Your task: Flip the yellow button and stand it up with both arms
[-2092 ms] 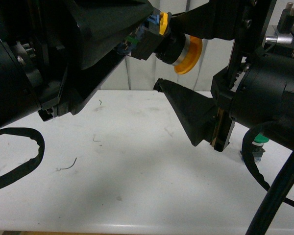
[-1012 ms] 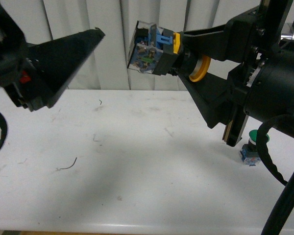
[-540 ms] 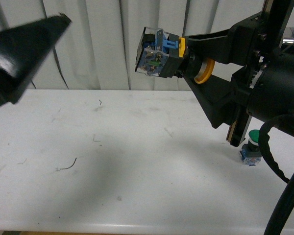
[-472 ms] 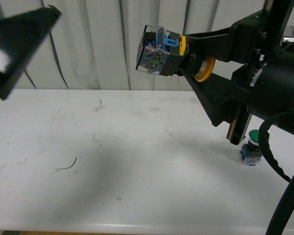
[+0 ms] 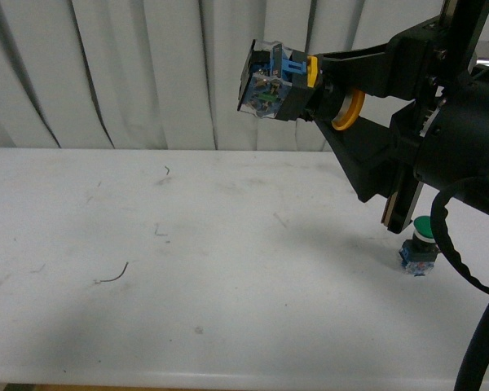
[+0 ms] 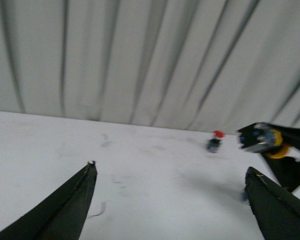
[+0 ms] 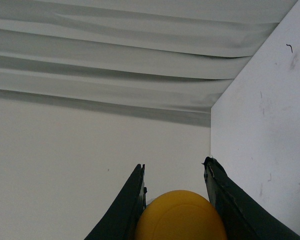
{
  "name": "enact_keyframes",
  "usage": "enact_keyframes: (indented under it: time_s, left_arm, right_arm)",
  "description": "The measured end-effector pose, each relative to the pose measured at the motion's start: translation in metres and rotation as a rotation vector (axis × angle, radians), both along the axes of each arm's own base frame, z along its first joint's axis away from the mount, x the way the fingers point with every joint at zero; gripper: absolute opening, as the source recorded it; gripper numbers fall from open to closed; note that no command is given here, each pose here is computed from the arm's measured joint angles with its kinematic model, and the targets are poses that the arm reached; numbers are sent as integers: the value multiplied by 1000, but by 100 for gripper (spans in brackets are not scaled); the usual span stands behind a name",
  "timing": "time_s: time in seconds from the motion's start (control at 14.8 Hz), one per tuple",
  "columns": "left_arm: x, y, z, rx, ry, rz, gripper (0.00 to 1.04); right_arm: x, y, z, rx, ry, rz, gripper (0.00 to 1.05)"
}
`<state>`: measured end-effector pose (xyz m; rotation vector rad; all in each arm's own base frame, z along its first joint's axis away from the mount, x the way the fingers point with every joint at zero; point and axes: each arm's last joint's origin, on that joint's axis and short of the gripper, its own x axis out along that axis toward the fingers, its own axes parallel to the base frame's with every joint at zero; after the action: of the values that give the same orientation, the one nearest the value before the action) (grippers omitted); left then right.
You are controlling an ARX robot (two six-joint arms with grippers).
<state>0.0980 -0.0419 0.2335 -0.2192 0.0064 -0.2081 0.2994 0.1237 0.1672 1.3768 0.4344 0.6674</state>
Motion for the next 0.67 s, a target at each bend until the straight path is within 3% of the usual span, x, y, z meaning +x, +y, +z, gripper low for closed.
enact_keyframes:
  time_s: [0.13, 0.54, 0.67]
  left_arm:
    - [-1, 12, -13, 149, 2, 197, 67]
    - [-1, 22, -24, 187, -6, 215, 42]
    - [-1, 26, -32, 201, -5, 212, 24]
  right_arm:
    - [0, 1, 1, 1, -3, 1, 34]
    - [1, 1, 0, 1, -2, 1, 34]
    - [1, 1, -1, -1, 2, 0, 34]
